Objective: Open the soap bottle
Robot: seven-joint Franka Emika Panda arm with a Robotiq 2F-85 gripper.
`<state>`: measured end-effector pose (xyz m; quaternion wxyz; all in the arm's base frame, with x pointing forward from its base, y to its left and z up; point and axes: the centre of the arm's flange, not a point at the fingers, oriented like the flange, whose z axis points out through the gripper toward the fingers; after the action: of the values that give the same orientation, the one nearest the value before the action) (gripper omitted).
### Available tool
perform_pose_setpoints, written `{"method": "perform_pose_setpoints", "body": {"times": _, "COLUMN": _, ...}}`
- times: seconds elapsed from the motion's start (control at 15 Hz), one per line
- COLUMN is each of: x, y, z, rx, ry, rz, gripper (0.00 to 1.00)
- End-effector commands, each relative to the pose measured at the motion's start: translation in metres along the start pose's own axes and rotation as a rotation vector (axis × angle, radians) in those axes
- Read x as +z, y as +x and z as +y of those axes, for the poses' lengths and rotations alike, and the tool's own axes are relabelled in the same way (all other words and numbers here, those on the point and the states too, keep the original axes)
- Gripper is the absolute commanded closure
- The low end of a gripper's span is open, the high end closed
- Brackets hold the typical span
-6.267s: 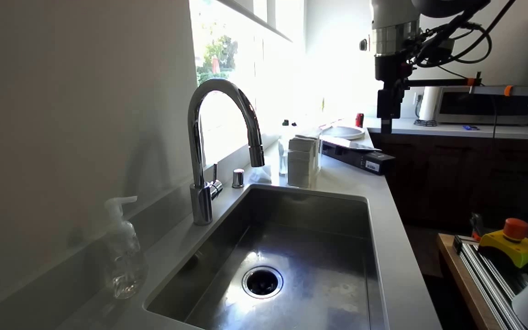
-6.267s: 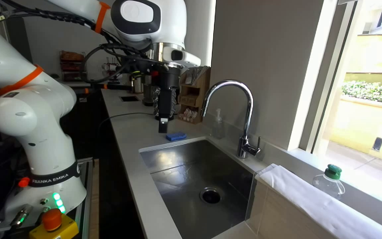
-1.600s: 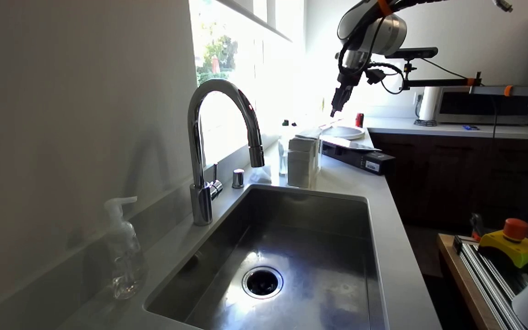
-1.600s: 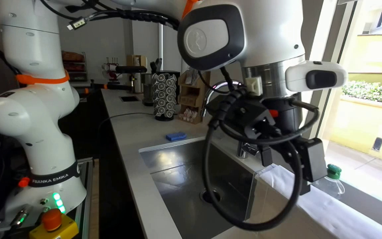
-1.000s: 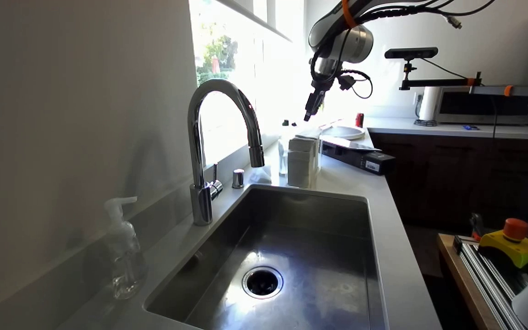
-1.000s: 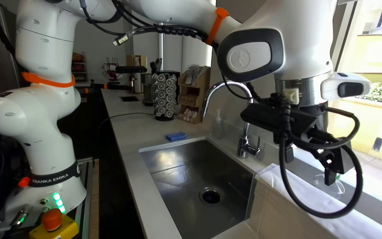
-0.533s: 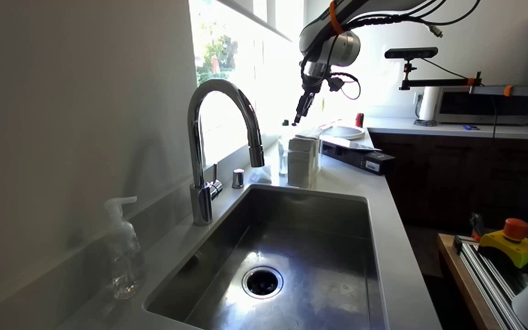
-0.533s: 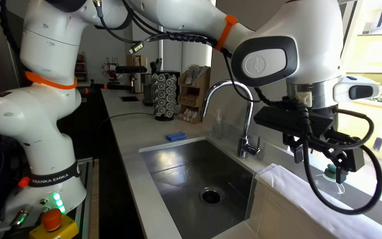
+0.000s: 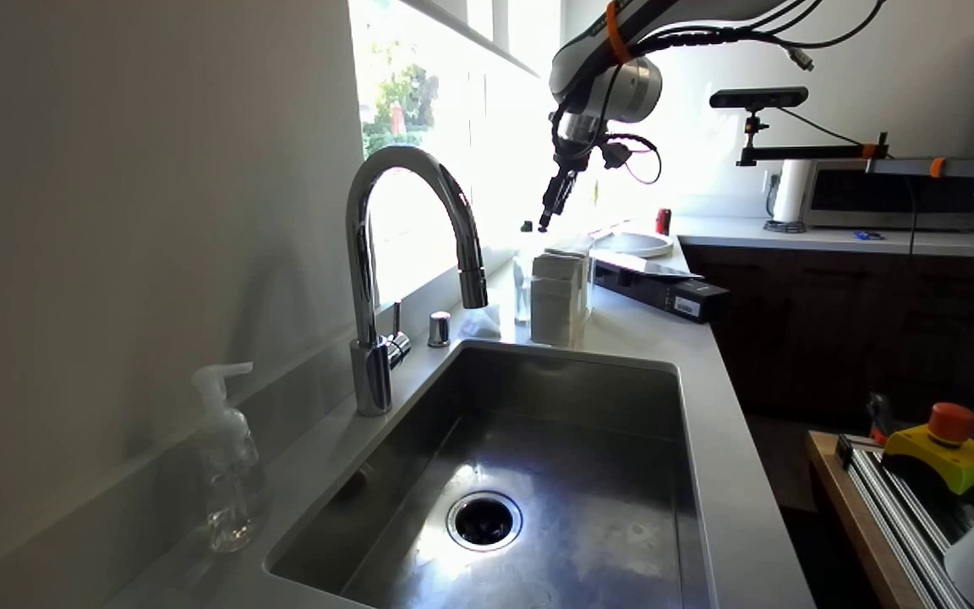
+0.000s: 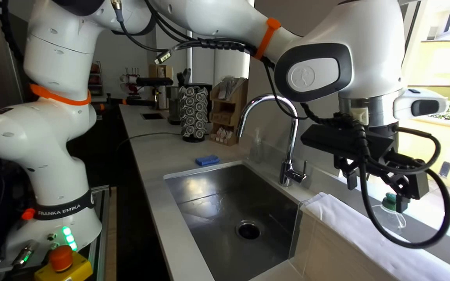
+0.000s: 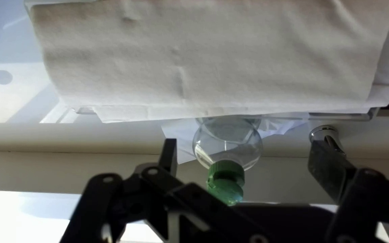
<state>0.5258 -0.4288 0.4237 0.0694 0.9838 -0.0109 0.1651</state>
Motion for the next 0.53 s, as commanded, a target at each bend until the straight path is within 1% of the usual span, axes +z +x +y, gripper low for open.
{"method": "perform_pose_setpoints", "body": {"times": 0.0, "x": 0.01, "y": 0.012, "z": 0.002, "rx": -0.011, "ry": 0.007, "rz": 0.009, "gripper": 0.0}}
{"method": "perform_pose_setpoints", "body": {"times": 0.47, "x": 0.015, "y": 0.026, "z": 0.004, "rx": -0.025, "ry": 0.0, "rz": 0.022, "gripper": 0.0}}
